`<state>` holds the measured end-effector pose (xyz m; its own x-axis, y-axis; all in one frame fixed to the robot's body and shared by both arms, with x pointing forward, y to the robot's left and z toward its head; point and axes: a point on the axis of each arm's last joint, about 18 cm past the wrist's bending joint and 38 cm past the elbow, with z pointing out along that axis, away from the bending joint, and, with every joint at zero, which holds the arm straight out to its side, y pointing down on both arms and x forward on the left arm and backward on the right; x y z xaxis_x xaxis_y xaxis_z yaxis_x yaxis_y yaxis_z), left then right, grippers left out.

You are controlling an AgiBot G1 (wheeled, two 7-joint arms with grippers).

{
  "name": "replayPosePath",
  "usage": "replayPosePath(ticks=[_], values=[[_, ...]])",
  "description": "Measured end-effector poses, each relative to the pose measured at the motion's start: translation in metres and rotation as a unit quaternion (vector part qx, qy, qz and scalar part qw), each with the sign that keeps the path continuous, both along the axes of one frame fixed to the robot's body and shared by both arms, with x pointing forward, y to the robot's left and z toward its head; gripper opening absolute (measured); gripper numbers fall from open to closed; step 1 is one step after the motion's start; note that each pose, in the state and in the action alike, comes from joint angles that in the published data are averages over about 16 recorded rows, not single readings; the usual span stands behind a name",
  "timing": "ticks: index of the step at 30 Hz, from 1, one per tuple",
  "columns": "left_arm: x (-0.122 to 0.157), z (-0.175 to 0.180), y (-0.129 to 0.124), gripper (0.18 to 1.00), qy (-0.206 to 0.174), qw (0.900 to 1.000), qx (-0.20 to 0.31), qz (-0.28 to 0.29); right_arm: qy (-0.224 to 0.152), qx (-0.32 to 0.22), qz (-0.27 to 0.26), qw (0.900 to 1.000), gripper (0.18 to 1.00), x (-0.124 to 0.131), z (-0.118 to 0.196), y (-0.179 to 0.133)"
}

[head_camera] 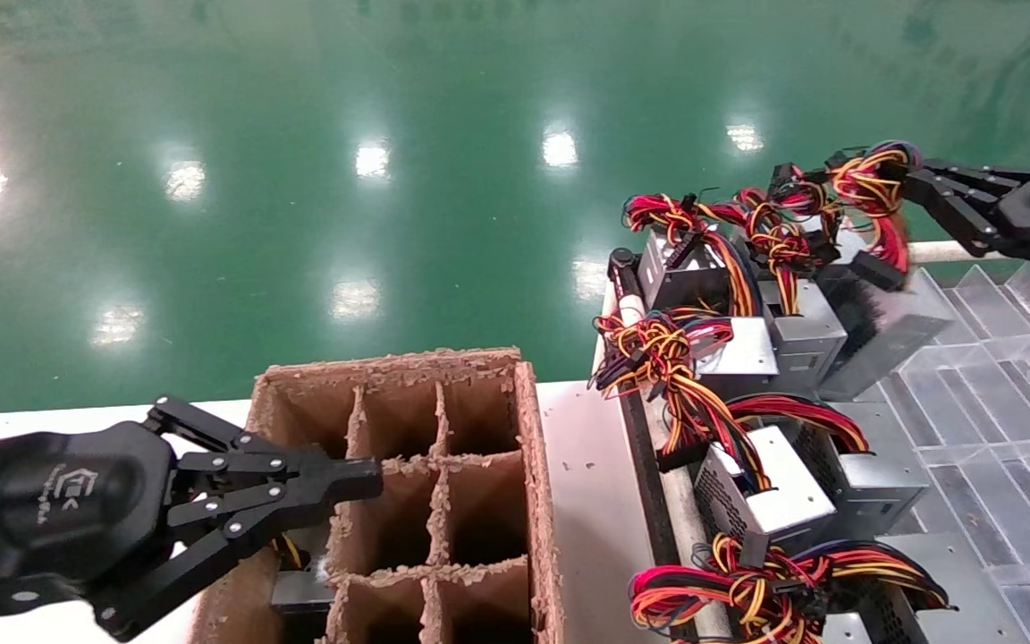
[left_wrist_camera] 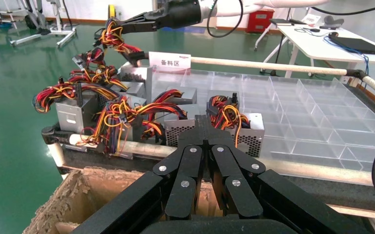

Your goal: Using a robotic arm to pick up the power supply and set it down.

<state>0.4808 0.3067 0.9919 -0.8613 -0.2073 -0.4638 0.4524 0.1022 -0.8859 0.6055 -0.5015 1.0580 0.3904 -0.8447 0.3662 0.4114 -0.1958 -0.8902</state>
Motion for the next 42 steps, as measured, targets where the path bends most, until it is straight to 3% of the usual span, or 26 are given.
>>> replayPosePath(ticks=[22, 35, 42], values=[[0.000, 0.000, 0.000, 0.191, 0.000, 1.0000, 0.000, 0.000, 0.014, -0.036, 0.018, 0.999, 0.216, 0.001, 0.003, 0.013], [0.000, 0.000, 0.000, 0.191, 0.000, 1.0000, 0.000, 0.000, 0.027, -0.096, 0.041, 0.994, 0.338, -0.017, 0.013, 0.017], [0.000, 0.000, 0.000, 0.191, 0.000, 1.0000, 0.000, 0.000, 0.016, -0.114, 0.047, 0.992, 0.479, -0.025, 0.026, 0.020]])
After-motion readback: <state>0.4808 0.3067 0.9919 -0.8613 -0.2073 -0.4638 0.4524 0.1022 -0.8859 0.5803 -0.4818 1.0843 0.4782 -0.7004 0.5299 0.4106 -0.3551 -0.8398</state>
